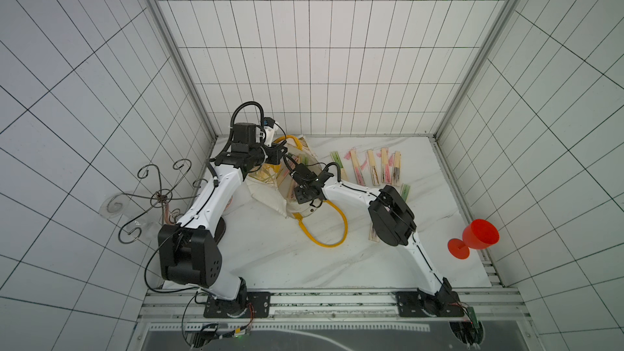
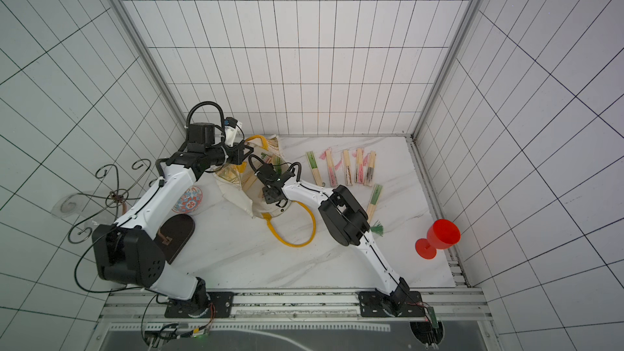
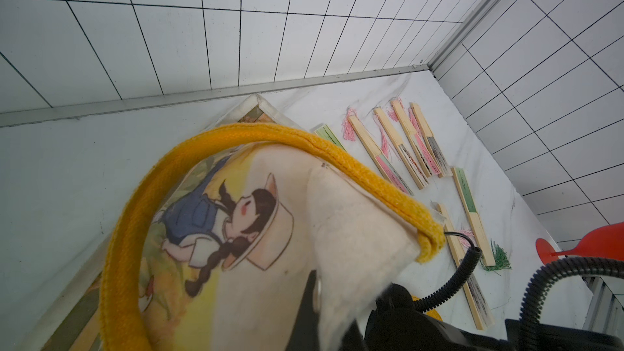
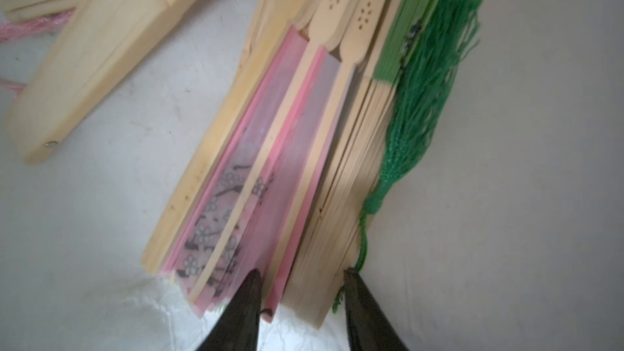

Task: Take out the folding fans from the tote bags
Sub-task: Pick up the folding fan from the canvas bag.

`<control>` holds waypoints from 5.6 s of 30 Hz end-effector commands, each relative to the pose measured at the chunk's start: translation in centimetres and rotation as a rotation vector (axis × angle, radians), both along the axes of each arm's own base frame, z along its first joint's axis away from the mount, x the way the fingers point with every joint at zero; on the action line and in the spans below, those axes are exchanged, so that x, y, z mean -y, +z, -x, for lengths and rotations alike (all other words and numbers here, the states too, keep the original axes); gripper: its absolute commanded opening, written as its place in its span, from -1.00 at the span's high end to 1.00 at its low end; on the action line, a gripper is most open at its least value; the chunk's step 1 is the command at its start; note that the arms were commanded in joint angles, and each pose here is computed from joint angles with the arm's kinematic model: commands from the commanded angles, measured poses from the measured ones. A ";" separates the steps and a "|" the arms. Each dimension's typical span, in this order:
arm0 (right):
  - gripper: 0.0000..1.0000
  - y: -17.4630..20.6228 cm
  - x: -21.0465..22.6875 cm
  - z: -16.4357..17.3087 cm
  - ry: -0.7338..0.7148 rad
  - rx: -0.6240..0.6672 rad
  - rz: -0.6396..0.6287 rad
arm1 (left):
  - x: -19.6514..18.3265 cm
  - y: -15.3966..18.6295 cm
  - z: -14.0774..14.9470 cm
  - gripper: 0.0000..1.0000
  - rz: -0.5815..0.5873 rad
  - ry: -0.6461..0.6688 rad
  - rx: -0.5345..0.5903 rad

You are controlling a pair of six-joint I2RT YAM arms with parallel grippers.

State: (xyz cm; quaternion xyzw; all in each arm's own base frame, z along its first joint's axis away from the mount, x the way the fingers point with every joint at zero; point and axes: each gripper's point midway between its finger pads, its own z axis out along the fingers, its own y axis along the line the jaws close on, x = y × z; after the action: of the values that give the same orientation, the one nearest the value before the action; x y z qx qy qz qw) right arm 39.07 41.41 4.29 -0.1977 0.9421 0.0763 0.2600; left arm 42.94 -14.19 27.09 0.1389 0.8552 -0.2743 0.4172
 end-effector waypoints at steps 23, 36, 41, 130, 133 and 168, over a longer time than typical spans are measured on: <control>0.27 1.3 1.5 -2.2 -0.066 0.043 0.028 | -0.1 1.1 -0.6 1.00 -0.008 0.002 0.039; 0.22 0.1 0.3 -2.6 -0.050 -0.001 -0.015 | 0.2 0.9 -0.5 1.00 0.004 -0.010 0.030; 0.21 0.3 -0.2 -2.7 -0.050 -0.026 -0.059 | 0.2 1.0 -0.5 1.00 0.004 -0.011 0.032; 0.85 -1.5 3.3 -2.0 -0.052 -0.074 0.155 | -0.4 0.7 -0.9 1.00 -0.002 0.012 0.027; 0.91 0.2 3.2 -2.2 -0.057 -0.056 0.132 | -0.6 0.7 -1.0 1.00 0.000 0.017 0.026; 1.00 6.0 2.9 8.4 0.189 -0.161 -0.142 | -1.9 0.1 -1.7 1.00 0.011 0.063 0.005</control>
State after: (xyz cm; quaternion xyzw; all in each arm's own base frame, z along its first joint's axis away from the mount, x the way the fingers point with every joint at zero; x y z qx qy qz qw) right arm 31.91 38.10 9.46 -0.2405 0.9405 0.1547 0.1838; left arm 43.76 -12.62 26.41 0.1140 0.8623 -0.2684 0.4140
